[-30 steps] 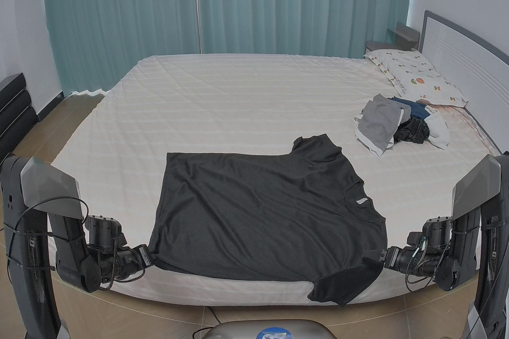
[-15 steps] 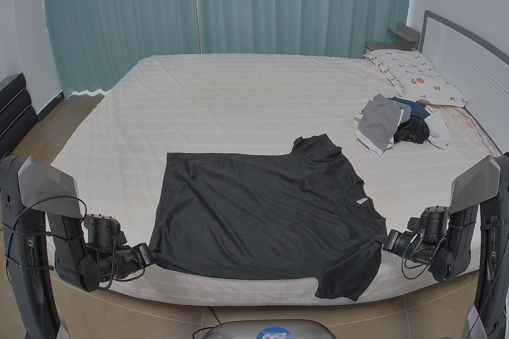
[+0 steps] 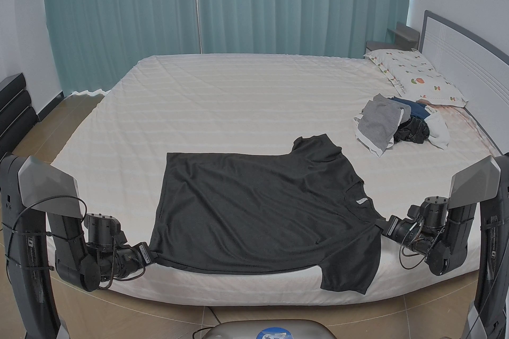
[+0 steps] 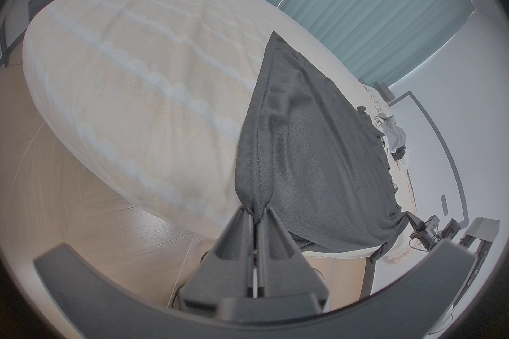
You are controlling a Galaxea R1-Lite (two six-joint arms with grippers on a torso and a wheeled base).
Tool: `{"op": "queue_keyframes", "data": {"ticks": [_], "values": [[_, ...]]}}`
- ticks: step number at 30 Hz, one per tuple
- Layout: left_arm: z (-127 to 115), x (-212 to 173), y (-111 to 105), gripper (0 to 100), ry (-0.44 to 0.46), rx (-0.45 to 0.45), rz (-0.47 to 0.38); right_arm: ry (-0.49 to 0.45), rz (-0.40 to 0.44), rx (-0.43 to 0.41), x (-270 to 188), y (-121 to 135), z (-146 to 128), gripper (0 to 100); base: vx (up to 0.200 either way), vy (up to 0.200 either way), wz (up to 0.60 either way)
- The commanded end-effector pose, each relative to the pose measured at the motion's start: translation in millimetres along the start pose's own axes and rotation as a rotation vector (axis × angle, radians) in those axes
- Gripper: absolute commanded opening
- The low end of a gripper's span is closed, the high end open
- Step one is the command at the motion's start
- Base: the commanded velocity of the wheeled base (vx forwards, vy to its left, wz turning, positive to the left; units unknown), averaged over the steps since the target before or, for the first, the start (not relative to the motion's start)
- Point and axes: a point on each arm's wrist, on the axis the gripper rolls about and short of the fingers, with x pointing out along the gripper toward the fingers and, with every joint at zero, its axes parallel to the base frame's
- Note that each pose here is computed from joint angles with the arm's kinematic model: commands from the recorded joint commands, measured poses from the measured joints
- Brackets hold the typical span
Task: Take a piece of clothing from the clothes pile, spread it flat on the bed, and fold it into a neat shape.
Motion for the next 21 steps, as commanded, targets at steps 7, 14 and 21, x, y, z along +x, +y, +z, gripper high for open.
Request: {"op": "queue_keyframes", "data": {"ticks": [7,14,21], "values": [[-1.0,0.4,0.2,0,0.004,-0.001,0.002,-0.069,0.022,0.014,22.7,3.5,7.7,0,0.000,0.000,0.00],[-1.3,0.6,0.5,0,0.005,0.002,0.003,-0.072,-0.005,0.017,28.9,0.5,1.4,100,0.000,0.000,0.00],[-0.5,0.5,0.4,0,0.002,-0.002,0.002,-0.042,-0.046,0.044,15.8,-6.1,-3.5,100,0.000,0.000,0.00]]}}
